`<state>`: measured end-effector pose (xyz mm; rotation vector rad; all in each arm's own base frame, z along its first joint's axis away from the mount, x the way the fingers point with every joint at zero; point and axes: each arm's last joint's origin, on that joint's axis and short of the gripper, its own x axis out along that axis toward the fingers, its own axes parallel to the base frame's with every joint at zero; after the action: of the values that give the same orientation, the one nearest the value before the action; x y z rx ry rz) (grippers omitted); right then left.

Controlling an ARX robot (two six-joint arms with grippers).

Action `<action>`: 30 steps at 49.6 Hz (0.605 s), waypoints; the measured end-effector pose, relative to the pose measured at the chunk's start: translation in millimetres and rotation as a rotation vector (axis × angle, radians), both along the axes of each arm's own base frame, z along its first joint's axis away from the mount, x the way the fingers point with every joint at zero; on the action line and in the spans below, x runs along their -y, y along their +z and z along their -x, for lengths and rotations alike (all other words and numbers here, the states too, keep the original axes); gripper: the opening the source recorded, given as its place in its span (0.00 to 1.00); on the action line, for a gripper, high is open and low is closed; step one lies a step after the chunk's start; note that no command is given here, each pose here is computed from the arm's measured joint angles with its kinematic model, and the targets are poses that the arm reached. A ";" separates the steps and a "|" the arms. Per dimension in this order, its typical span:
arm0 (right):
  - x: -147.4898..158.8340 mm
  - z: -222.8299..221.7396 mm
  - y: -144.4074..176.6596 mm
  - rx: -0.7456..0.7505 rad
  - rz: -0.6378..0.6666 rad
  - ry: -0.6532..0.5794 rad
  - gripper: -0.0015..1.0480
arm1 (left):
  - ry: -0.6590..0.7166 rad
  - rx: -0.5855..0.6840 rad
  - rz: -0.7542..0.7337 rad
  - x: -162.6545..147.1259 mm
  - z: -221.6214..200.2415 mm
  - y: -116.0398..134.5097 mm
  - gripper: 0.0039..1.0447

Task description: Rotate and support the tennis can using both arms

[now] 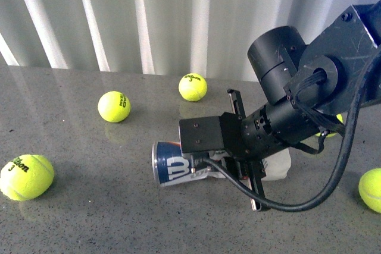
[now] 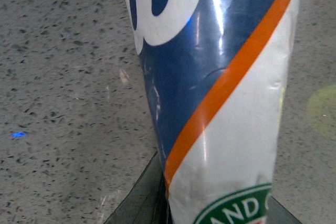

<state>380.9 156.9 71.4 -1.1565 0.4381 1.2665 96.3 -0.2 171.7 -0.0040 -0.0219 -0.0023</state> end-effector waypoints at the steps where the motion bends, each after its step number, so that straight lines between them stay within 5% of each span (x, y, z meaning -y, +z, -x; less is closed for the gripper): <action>1: 0.5 1.6 -1.7 -0.005 -0.002 0.008 0.18 | 0.000 0.000 0.000 0.0 0.0 0.0 0.94; 26: 13.3 19.1 -10.5 -0.082 -0.083 -0.114 0.94 | 0.000 0.000 0.000 0.0 0.0 0.0 0.94; 30: 13.6 21.0 -3.1 -0.089 -0.103 -0.126 0.93 | 0.000 0.000 0.000 0.0 0.0 0.0 0.94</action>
<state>359.9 143.3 68.3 -0.9734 0.4982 1.2203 96.3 -0.2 171.7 -0.0040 -0.0219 -0.0023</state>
